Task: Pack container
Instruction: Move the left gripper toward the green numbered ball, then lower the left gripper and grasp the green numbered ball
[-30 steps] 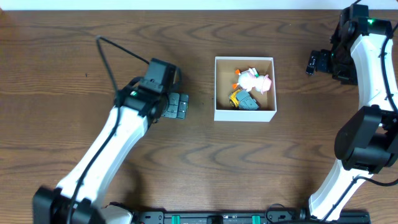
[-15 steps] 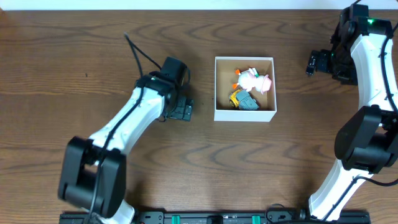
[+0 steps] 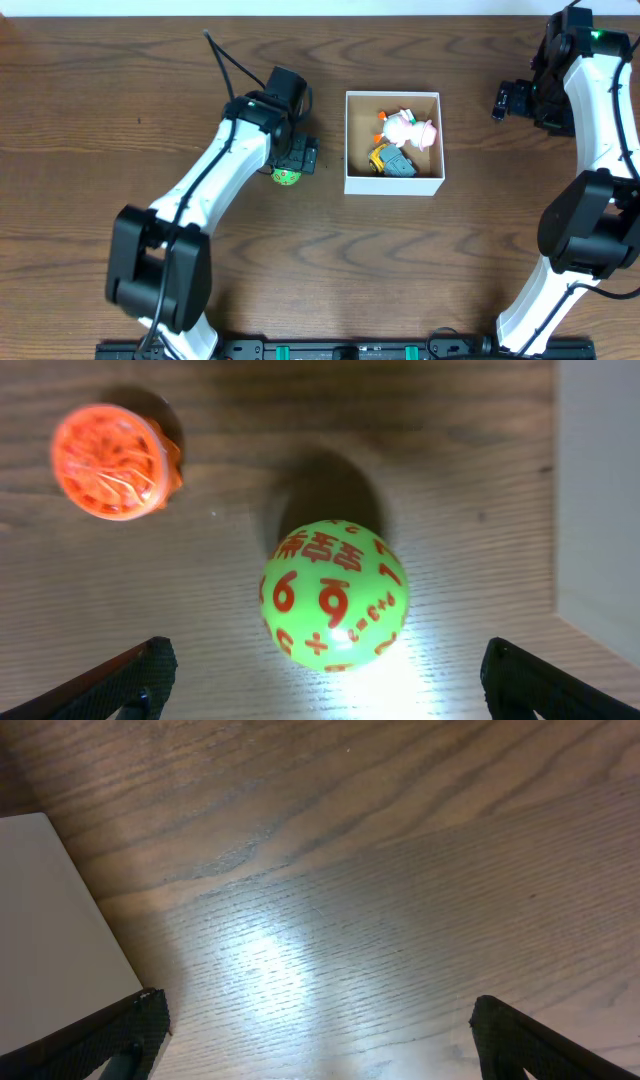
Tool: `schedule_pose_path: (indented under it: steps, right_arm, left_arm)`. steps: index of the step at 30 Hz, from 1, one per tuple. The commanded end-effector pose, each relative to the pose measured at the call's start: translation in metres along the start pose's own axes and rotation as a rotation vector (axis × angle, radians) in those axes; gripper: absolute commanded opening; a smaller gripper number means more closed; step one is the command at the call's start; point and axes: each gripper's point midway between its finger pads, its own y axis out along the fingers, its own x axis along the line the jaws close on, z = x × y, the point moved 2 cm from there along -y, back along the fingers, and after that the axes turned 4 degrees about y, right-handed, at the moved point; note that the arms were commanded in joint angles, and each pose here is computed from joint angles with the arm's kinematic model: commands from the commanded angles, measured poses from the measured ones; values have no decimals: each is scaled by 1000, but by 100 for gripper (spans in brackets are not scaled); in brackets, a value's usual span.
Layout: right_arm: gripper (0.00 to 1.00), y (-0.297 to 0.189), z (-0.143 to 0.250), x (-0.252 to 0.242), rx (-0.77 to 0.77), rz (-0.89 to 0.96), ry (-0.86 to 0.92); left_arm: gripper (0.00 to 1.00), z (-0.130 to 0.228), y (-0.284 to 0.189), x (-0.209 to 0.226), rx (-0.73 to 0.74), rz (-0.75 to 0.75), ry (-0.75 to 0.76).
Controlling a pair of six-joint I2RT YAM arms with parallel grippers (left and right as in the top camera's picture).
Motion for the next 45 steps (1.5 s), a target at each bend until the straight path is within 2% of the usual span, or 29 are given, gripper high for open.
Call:
schedule_pose_path:
  steps: [1,20,23,36,45]
  right_arm:
    - [99,-3,0,-3,-7,3,16]
    - [99,-3,0,-3,-7,3,17]
    - [99,-3,0,-3,-7,3,16]
    - [99,-3,0,-3,-7,3,17]
    - [99,-3,0,-3,-7,3,17]
  left_arm:
    - [98,8,25,0,79,-5,7]
    - [98,6,36,-1,81,-4,28]
    - [98,10,36,0,98,-8,-11]
    - [98,20,44,1,123,-11,-11]
    - [98,8,45,-1,67,-4,-13]
